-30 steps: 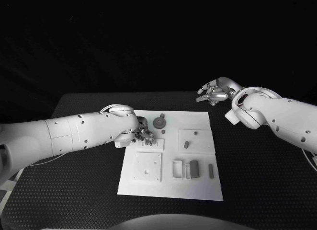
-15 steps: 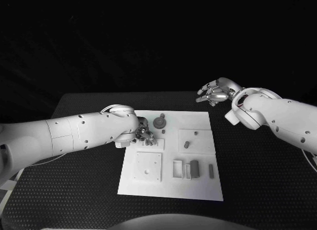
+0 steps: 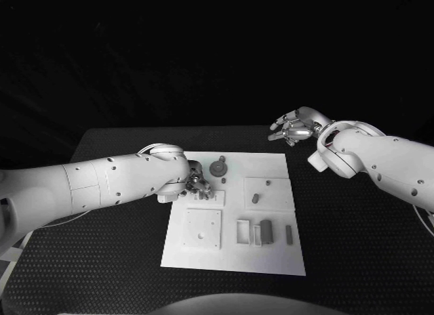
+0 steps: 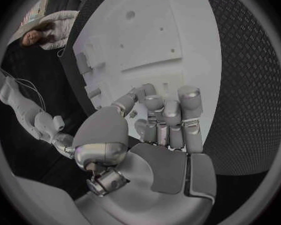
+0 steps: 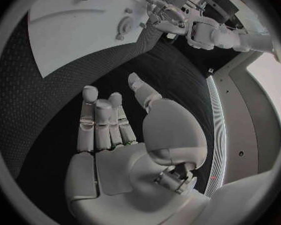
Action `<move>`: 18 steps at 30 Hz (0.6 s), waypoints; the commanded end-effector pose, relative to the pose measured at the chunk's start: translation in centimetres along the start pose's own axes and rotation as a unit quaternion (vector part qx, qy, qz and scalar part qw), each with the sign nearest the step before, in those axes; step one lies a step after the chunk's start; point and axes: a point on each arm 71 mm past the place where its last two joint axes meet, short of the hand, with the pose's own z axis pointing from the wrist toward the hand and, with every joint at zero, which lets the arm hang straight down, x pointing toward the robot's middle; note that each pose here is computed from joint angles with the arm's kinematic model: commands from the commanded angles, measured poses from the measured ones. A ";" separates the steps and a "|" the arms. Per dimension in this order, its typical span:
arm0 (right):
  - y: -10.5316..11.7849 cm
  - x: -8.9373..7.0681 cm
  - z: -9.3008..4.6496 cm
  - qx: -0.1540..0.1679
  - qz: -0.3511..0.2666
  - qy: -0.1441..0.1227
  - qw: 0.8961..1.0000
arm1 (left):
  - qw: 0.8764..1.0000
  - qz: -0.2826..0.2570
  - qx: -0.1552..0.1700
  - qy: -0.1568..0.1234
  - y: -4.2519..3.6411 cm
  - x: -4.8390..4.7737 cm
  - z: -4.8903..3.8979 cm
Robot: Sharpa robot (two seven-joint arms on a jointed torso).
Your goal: Assemble the parts on the task board
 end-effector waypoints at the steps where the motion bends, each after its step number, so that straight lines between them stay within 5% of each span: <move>1: 0.0 0.0 0.0 -0.002 0.001 0.004 1.000 | 1.000 0.012 0.002 0.006 -0.04 0.12 0.03; 18: 0.1 0.1 0.0 -0.002 0.001 0.004 1.000 | 1.000 0.019 0.003 0.015 -0.27 0.28 0.04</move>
